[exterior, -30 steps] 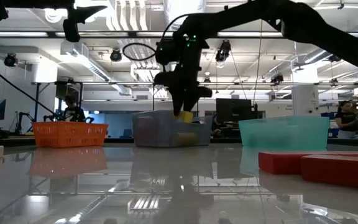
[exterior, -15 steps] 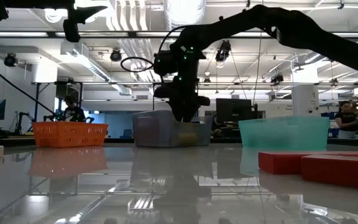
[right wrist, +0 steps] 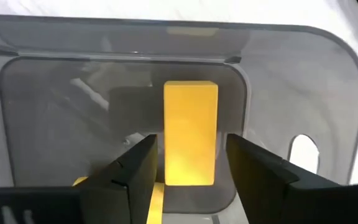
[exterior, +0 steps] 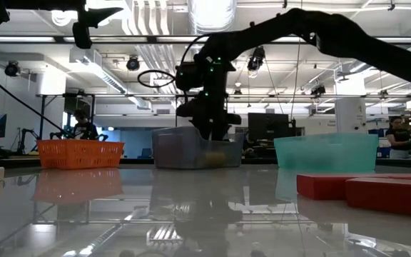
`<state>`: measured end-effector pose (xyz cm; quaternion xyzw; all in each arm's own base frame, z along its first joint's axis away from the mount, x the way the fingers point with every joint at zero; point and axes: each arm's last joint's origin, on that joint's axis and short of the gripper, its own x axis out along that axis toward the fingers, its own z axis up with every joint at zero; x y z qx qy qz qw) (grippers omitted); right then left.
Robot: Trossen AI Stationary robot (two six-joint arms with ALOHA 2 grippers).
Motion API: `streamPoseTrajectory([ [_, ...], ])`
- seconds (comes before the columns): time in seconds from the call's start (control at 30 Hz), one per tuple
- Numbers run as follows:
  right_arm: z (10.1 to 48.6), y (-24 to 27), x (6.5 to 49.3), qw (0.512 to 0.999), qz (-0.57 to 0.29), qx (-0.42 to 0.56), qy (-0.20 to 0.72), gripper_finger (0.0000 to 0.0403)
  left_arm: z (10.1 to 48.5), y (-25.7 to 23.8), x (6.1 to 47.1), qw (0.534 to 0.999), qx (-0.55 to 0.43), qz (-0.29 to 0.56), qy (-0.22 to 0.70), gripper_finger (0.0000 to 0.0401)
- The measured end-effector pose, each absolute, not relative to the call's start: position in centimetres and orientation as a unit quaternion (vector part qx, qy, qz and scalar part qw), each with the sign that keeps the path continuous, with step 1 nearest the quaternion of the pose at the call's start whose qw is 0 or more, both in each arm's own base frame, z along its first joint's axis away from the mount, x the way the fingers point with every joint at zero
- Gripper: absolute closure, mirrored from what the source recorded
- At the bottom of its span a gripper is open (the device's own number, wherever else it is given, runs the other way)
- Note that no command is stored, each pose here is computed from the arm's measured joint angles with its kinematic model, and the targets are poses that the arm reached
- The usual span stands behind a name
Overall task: Sort & place blocks by color
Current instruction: Put the brown block into the blue bin
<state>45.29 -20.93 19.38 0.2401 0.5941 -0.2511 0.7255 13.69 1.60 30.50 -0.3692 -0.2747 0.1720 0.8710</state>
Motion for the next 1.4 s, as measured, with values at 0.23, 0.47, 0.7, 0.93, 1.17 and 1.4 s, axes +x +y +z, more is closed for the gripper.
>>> streamPoseTrajectory([
  [0.23,22.0,-20.4,44.4,0.731,-0.247,0.242,0.589,0.0223,30.3,1.6,13.8,0.873,-0.371,0.175,-0.266,0.0214],
  [0.47,28.0,-18.2,42.7,0.762,-0.234,0.225,0.561,0.0236,29.0,1.6,15.7,0.855,-0.442,0.185,-0.199,0.0214],
  [0.7,35.0,-15.2,40.3,0.819,-0.207,0.179,0.504,0.0250,27.5,1.3,18.7,0.818,-0.539,0.162,-0.120,0.0217],
  [0.93,40.8,-12.9,36.9,0.861,-0.206,0.134,0.444,0.0265,27.5,-0.1,22.0,0.773,-0.604,0.182,0.071,0.0256],
  [1.17,44.0,-11.5,34.1,0.882,-0.198,0.117,0.411,0.0276,28.4,-2.5,23.7,0.693,-0.630,0.242,0.254,0.0284],
  [1.4,45.4,-9.7,32.2,0.884,-0.180,0.103,0.420,0.0280,28.2,-5.3,24.3,0.604,-0.630,0.325,0.364,0.0285],
])
